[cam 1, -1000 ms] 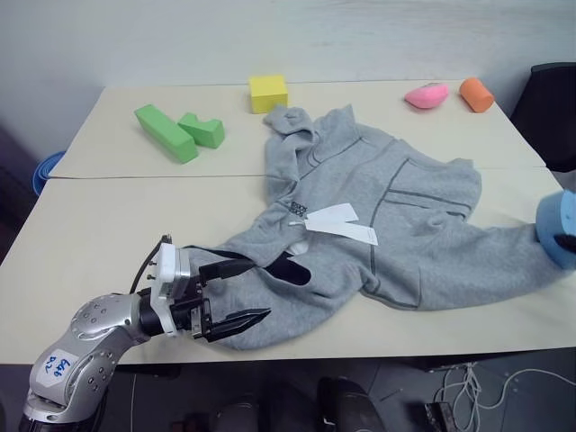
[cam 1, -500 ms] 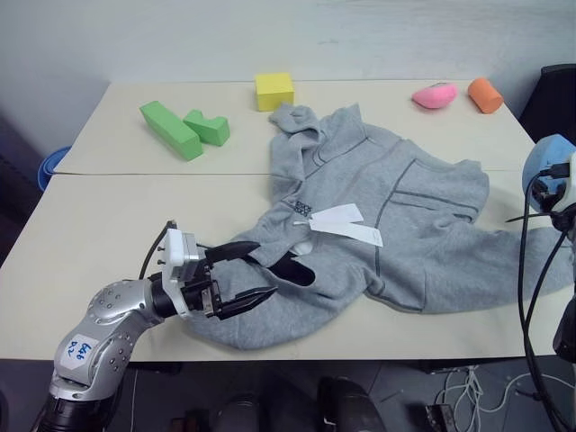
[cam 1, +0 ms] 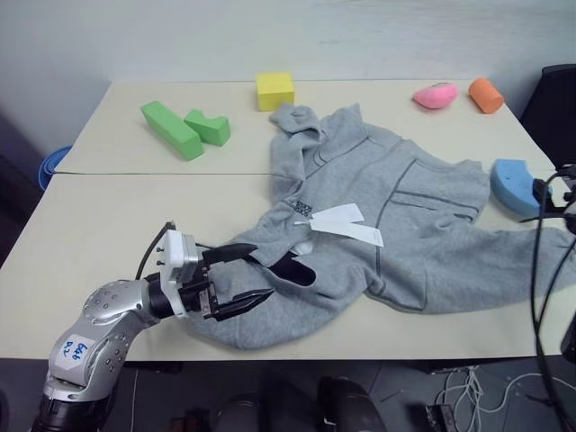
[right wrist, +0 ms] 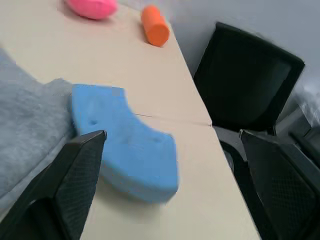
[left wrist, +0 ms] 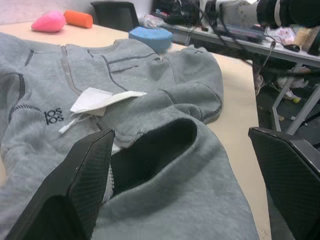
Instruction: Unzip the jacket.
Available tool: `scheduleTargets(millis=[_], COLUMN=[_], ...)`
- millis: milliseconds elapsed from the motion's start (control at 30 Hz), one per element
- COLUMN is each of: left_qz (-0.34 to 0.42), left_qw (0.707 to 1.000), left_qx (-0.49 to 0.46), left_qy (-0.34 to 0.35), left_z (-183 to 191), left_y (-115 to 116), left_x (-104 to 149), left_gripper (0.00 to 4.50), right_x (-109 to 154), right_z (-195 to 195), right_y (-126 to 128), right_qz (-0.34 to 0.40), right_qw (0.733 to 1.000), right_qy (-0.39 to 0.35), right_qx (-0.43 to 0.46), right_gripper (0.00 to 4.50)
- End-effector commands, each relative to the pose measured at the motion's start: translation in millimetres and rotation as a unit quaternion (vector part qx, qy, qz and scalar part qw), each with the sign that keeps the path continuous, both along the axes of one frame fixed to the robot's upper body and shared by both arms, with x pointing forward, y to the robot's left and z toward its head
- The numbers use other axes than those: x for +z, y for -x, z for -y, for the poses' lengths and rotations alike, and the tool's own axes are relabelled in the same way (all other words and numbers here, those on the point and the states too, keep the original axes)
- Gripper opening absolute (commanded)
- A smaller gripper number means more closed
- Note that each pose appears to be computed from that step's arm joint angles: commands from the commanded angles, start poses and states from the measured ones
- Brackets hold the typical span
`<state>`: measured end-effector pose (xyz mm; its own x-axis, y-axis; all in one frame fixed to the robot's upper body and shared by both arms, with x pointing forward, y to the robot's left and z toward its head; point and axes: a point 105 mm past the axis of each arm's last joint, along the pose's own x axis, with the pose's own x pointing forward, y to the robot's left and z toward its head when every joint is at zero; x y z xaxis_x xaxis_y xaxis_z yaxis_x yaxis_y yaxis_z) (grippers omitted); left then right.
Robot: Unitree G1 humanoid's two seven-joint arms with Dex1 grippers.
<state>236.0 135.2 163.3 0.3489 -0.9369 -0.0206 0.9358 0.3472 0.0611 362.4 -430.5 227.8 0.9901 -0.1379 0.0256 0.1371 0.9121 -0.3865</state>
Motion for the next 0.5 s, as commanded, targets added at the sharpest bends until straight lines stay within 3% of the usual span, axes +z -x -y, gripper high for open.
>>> scheduleTargets(millis=[33, 133, 267, 333, 500], left_qz=[-0.008, -0.032, -0.05, -0.03, -0.006], left_qw=[0.996, 0.99, 0.984, 0.988, 0.984], left_qx=[-0.069, -0.102, -0.12, -0.097, -0.07], left_qy=[-0.05, -0.094, -0.117, -0.119, -0.165], left_z=[-2, -5, 5, 10, 17], left_y=[28, 44, 55, 47, 35], left_x=[1, -9, -25, -31, -55], left_gripper=[4.5, 4.5, 4.5, 4.5, 4.5], right_x=[12, -26, -78, -91, -109], right_z=[-48, -89, -112, -119, -118], right_y=[16, 46, 86, 97, 92], right_qz=[-0.012, -0.104, -0.195, -0.213, -0.226], right_qw=[0.974, 0.92, 0.862, 0.851, 0.859], right_qy=[0.057, 0.12, 0.175, 0.174, 0.171], right_qx=[0.219, 0.359, 0.434, 0.447, 0.426], right_gripper=[4.46, 4.46, 4.46, 4.46, 4.46])
